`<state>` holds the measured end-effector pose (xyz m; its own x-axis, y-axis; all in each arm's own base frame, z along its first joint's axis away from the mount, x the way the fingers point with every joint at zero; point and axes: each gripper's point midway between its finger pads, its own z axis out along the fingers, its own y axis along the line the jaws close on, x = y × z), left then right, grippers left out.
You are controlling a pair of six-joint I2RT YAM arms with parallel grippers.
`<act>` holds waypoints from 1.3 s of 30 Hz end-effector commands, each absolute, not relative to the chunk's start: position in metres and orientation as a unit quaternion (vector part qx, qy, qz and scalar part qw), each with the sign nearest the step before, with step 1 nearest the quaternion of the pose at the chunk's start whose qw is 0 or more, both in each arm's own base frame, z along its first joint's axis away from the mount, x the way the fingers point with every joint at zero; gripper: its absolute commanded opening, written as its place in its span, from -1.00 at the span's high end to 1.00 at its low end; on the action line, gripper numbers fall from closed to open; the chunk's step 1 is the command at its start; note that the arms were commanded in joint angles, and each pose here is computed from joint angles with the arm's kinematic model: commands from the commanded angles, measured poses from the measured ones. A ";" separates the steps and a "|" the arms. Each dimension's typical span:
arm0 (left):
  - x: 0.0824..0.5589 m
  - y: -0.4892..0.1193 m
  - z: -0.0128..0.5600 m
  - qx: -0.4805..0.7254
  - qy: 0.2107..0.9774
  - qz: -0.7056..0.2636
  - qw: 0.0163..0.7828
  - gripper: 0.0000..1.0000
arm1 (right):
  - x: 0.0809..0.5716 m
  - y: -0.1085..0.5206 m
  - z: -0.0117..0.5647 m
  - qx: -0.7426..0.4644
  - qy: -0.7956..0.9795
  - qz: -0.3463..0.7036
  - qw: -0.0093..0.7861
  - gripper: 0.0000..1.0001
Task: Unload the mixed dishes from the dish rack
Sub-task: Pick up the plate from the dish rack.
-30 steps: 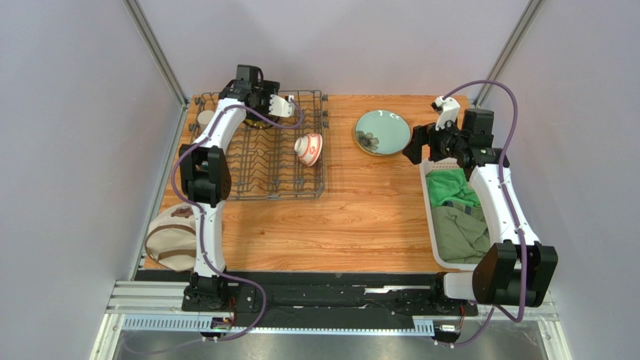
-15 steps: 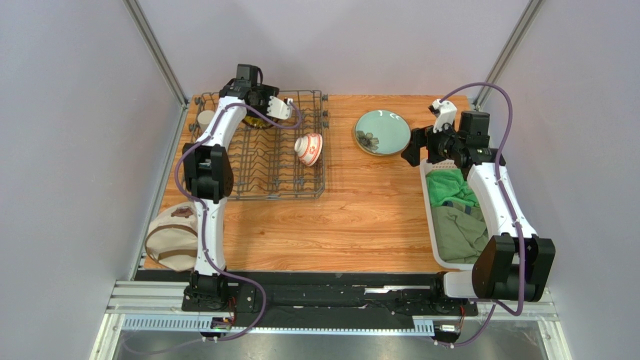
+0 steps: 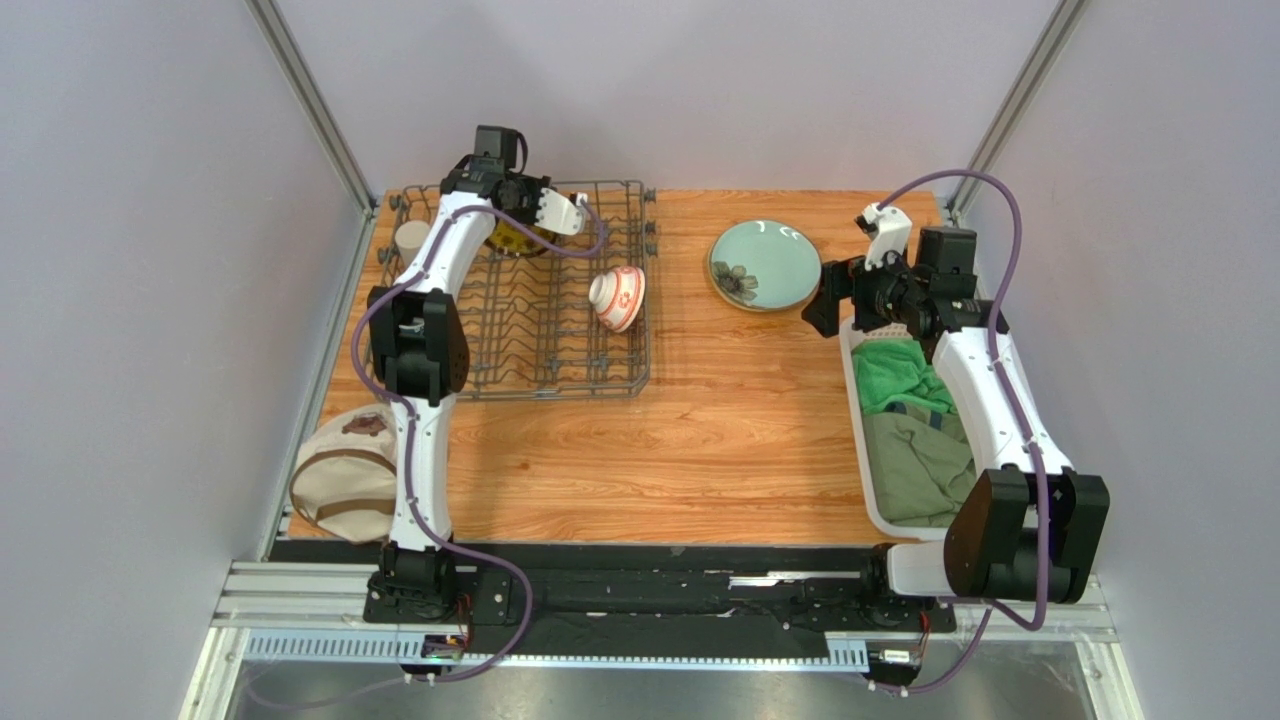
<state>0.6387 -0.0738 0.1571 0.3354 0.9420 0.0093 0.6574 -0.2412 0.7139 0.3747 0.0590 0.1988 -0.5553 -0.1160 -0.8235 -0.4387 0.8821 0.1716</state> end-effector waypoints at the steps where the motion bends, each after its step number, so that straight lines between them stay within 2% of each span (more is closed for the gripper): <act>1: 0.631 -0.070 0.160 0.754 0.535 0.219 0.313 0.66 | 0.383 0.058 0.206 -0.170 0.852 0.171 0.465 -0.96; 9: 0.623 -0.068 0.169 0.743 0.546 0.221 0.319 1.00 | 0.382 0.058 0.203 -0.170 0.854 0.171 0.461 -0.95; 25: 0.598 -0.062 0.225 0.710 0.565 0.237 0.347 1.00 | 0.379 0.063 0.205 -0.177 0.850 0.184 0.462 -0.94; 39: 0.566 -0.058 0.295 0.644 0.594 0.249 0.413 1.00 | 0.371 0.074 0.222 -0.183 0.836 0.214 0.471 -0.94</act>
<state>0.5862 -0.0630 0.2306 0.1942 0.9734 -0.1213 0.6440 -0.0332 0.7643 0.3711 0.0639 0.1965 -0.5592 -0.1138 -0.8212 -0.4584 0.8678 0.1919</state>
